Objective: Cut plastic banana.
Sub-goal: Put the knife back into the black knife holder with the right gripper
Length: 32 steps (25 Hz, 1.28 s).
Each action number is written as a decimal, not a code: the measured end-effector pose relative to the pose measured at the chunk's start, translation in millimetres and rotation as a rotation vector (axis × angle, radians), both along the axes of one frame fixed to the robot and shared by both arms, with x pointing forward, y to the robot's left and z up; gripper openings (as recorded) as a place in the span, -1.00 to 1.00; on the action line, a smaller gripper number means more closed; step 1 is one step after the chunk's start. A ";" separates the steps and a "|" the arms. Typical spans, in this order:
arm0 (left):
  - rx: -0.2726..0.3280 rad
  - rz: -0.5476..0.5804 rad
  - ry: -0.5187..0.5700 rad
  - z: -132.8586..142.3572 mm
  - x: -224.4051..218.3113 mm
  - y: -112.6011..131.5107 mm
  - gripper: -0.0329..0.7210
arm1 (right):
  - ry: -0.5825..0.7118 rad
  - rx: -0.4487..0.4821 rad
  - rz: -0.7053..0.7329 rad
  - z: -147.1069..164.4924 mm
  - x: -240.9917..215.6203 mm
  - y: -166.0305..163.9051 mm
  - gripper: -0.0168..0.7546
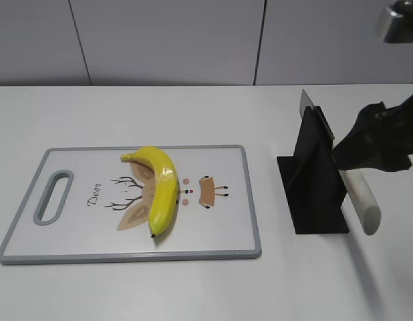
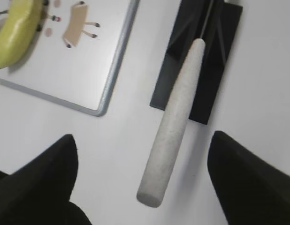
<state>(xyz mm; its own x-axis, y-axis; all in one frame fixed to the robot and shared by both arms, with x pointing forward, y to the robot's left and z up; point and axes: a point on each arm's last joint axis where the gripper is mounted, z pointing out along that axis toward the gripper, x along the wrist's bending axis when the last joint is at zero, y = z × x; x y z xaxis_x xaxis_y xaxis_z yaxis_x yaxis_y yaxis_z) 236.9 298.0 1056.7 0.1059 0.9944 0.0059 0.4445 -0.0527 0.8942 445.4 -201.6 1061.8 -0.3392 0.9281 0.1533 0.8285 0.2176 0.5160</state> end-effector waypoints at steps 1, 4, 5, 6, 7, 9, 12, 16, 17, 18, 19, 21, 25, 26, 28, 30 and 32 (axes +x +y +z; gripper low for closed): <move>0.000 0.000 0.000 0.0 0.0 0.0 -0.30 | -0.032 0.017 0.025 8.1 -7.5 -1.6 0.75; 0.000 0.000 0.000 0.0 0.0 0.0 -0.30 | -0.123 0.048 0.099 22.1 -35.9 -9.7 0.74; 0.000 0.000 0.000 0.0 0.0 0.0 -0.30 | -0.161 0.055 0.114 25.7 -47.3 -14.1 0.74; 0.000 0.000 0.000 0.0 0.0 0.0 -0.30 | -0.194 0.055 0.131 25.8 -59.2 -18.9 0.73; 0.000 0.000 0.000 0.0 0.0 0.0 -0.30 | -0.214 0.052 0.141 22.7 -69.1 -23.1 0.72; 0.000 0.000 0.000 0.0 0.0 0.0 -0.30 | -0.273 0.044 0.152 19.0 -90.4 -33.4 0.72; 0.000 0.000 0.000 0.0 0.0 0.0 -0.30 | -0.358 0.015 0.158 12.1 -116.8 -47.8 0.69; -0.001 -0.001 0.000 0.0 0.0 -0.1 -0.30 | -0.447 0.020 0.158 6.8 -146.0 -61.3 0.68; -0.001 -0.001 0.000 0.0 0.0 -0.1 -0.30 | -0.459 0.021 0.158 4.2 -151.3 -63.6 0.68; -0.001 -0.001 0.000 0.0 0.0 -0.1 -0.30 | -0.476 0.027 0.158 1.5 -157.0 -65.9 0.67; -0.001 -0.001 0.000 0.0 0.0 -0.1 -0.30 | -0.492 0.033 0.157 -1.4 -162.3 -68.0 0.66; -0.001 -0.001 0.000 0.0 0.0 -0.1 -0.30 | -0.507 0.042 0.158 -9.9 -170.5 -71.1 0.64; -0.001 -0.001 0.000 0.0 0.0 -0.1 -0.30 | -0.581 0.067 0.154 -11.6 -185.6 -77.2 0.60; -0.001 -0.001 0.000 0.0 0.0 -0.1 -0.30 | -0.595 0.071 0.155 -11.8 -189.4 -78.7 0.59; -0.001 -0.001 0.000 0.0 0.0 -0.1 -0.29 | -0.599 0.071 0.158 -16.5 -195.3 -80.9 0.58; -0.001 -0.001 0.000 0.0 0.0 -0.1 -0.29 | -0.611 0.067 0.159 -20.9 -200.5 -83.5 0.58; -0.001 -0.001 0.000 0.0 0.0 -0.1 -0.29 | -0.627 0.067 0.158 -21.3 -203.2 -85.0 0.58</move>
